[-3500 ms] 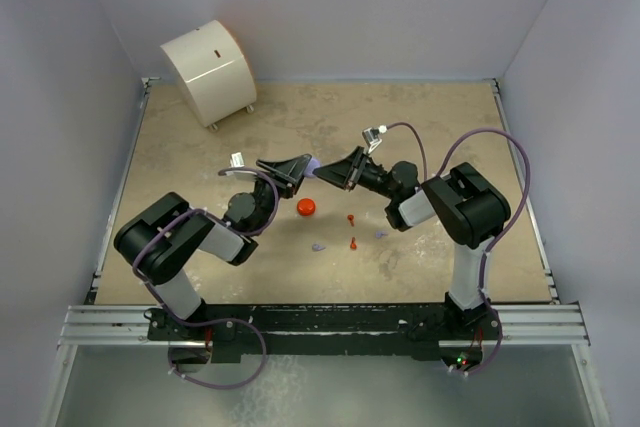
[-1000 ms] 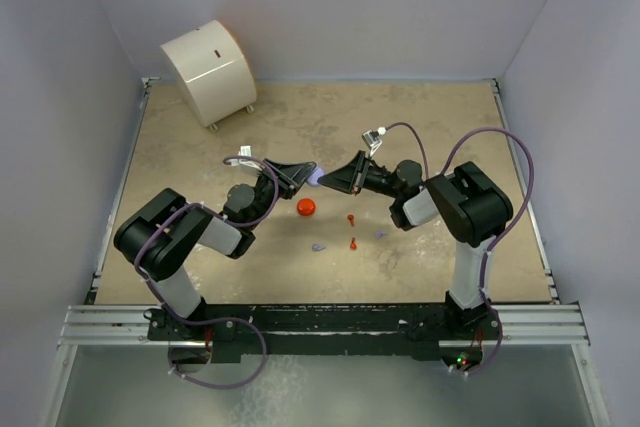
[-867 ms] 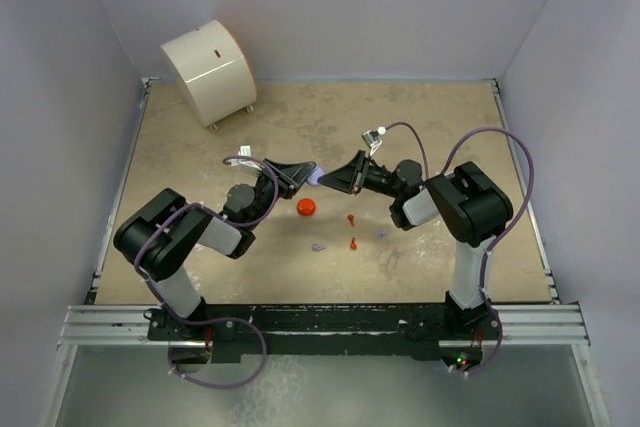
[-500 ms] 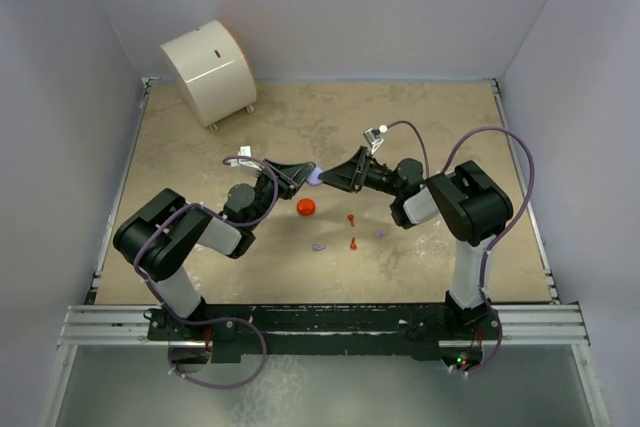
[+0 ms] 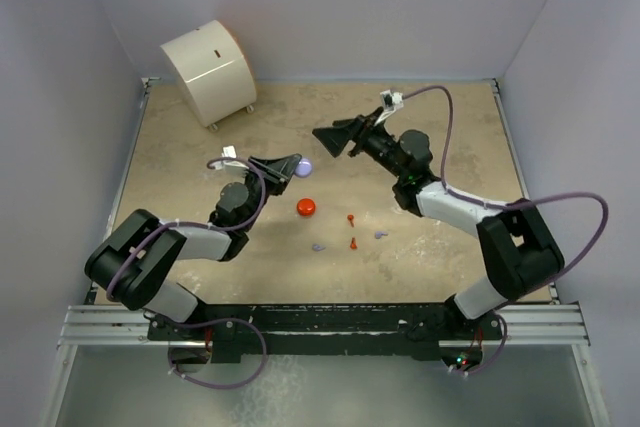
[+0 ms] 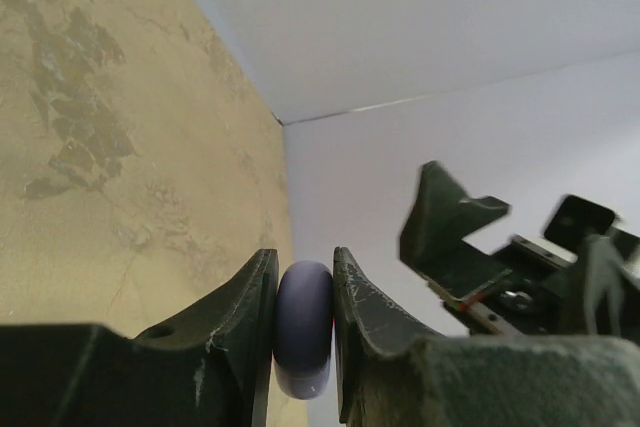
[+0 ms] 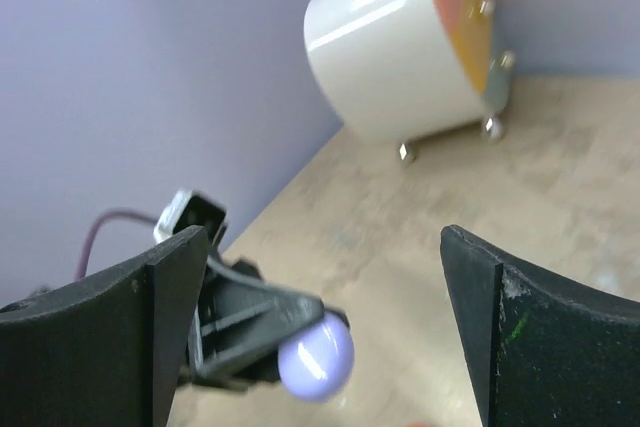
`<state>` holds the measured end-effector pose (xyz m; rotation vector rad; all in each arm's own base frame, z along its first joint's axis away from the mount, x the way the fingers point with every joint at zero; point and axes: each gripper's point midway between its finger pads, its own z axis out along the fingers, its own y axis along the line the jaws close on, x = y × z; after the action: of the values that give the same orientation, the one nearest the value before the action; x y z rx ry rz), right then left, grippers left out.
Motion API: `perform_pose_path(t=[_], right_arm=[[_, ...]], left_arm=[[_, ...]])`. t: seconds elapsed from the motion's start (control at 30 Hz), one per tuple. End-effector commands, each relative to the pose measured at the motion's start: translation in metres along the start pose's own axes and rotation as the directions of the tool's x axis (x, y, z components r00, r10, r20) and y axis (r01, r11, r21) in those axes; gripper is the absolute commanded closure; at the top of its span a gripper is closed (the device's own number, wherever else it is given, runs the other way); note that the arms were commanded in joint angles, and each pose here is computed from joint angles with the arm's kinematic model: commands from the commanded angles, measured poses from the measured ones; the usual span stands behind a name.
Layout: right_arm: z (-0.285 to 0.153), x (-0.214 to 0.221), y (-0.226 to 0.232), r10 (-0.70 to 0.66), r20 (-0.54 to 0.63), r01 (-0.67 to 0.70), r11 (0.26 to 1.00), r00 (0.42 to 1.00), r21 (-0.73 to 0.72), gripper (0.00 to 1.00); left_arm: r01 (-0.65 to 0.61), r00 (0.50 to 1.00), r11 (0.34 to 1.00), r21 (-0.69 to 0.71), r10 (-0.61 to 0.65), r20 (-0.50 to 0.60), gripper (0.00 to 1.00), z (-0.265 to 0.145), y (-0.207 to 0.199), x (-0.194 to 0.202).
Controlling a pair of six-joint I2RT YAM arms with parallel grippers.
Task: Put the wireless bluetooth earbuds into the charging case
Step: Pick up the charging case at the center of the board, then open the charging case.
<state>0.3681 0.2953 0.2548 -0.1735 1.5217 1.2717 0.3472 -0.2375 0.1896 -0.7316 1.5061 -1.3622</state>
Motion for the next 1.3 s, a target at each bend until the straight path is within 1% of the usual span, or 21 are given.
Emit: perform_pose_path(t=[0.0, 0.13, 0.27, 0.3, 0.43, 0.5, 0.67, 0.73, 0.9, 1.1, 1.27], right_arm=[[0.015, -0.018, -0.023, -0.287, -0.026, 0.280, 0.904, 0.958, 0.324, 0.00], [0.014, -0.021, -0.030, -0.329, -0.027, 0.312, 0.863, 0.944, 0.397, 0.00], [-0.003, -0.031, -0.029, -0.381, 0.037, 0.332, 0.844, 0.924, 0.422, 0.00], [-0.006, -0.031, -0.032, -0.380, 0.038, 0.326, 0.837, 0.924, 0.440, 0.00], [-0.007, -0.014, -0.058, -0.383, -0.082, 0.367, 0.768, 0.920, 0.525, 0.00], [-0.008, -0.010, -0.057, -0.397, -0.101, 0.387, 0.755, 0.912, 0.529, 0.00], [-0.004, -0.005, -0.041, -0.387, -0.097, 0.383, 0.782, 0.917, 0.491, 0.01], [0.005, -0.012, -0.029, -0.389, -0.075, 0.376, 0.796, 0.918, 0.475, 0.02], [0.013, -0.005, -0.014, -0.383, -0.080, 0.377, 0.814, 0.920, 0.443, 0.01], [0.025, 0.015, -0.003, -0.374, -0.116, 0.387, 0.827, 0.920, 0.407, 0.01], [0.029, 0.041, -0.003, -0.351, -0.155, 0.384, 0.839, 0.923, 0.386, 0.01]], left_arm=[[0.060, 0.991, 0.998, -0.022, -0.057, 0.121, 1.00, -0.001, -0.001, -0.024], [0.115, 0.980, 0.993, -0.029, -0.108, 0.164, 1.00, -0.002, 0.004, -0.030], [0.136, 0.972, 0.990, -0.047, -0.125, 0.197, 1.00, -0.003, 0.007, -0.034], [0.140, 0.970, 0.989, -0.058, -0.125, 0.208, 1.00, -0.003, 0.009, -0.035], [0.158, 0.958, 0.982, -0.100, -0.128, 0.257, 1.00, -0.008, 0.013, -0.042], [0.170, 0.952, 0.980, -0.105, -0.135, 0.275, 1.00, -0.010, 0.012, -0.045], [0.187, 0.948, 0.974, -0.125, -0.145, 0.285, 1.00, -0.010, 0.013, -0.047], [0.192, 0.949, 0.973, -0.129, -0.150, 0.279, 1.00, -0.009, 0.013, -0.045], [0.190, 0.953, 0.973, -0.132, -0.150, 0.264, 1.00, -0.007, 0.012, -0.042], [0.182, 0.955, 0.975, -0.125, -0.145, 0.260, 1.00, -0.006, 0.009, -0.042], [0.180, 0.956, 0.976, -0.119, -0.145, 0.256, 1.00, -0.004, 0.006, -0.041]])
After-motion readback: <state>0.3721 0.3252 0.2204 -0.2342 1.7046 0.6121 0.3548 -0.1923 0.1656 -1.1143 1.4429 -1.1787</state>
